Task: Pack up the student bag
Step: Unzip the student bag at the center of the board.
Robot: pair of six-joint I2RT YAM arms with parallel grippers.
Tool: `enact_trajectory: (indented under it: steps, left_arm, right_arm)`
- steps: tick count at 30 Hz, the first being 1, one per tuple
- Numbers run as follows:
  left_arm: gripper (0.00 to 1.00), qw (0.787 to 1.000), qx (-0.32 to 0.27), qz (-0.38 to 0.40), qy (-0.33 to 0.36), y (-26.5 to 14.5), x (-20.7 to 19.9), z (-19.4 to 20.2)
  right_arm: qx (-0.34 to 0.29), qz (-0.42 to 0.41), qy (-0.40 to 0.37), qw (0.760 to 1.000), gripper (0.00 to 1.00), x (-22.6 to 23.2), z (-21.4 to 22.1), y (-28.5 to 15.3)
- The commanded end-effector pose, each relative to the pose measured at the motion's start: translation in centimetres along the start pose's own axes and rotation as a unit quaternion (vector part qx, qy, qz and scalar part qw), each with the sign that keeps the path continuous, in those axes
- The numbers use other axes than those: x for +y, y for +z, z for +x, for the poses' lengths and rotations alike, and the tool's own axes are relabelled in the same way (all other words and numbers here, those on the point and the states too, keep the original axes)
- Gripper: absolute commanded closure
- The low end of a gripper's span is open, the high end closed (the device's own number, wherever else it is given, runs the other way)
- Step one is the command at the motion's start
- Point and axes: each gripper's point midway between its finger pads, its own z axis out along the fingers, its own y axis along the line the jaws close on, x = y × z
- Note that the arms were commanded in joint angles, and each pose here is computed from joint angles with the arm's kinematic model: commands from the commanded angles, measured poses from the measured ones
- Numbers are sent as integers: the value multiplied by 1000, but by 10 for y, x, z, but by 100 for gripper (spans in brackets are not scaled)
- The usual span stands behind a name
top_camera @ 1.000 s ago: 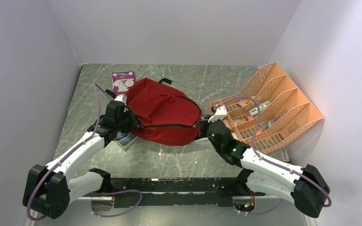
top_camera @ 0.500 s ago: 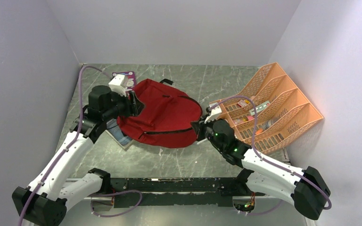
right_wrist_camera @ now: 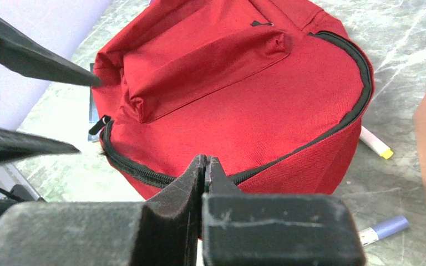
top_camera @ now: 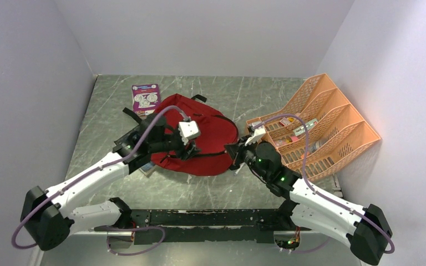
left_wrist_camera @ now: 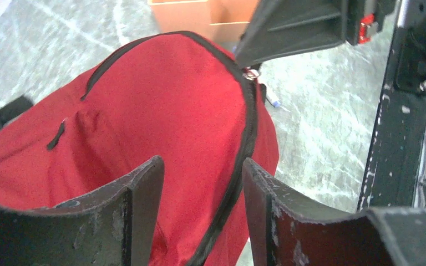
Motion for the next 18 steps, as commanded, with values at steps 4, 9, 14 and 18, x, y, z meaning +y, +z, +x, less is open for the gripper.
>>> enact_trajectory:
  steps: [4,9,14,18]
  left_arm:
    - [42,983,-19,113,140,30,-40,-17]
    - [43,976,1,150,155,44,-61,-3]
    - [49,976,33,150,157,50,-64,13]
    - [56,980,51,126,145,52,-58,20]
  right_arm:
    - [-23,-38,24,999,100,19,-22,-5]
    - [-19,-45,25,998,100,22,-21,-5]
    - [-17,-47,28,998,100,23,-20,-7]
    - [-14,-45,27,999,100,21,-17,-7]
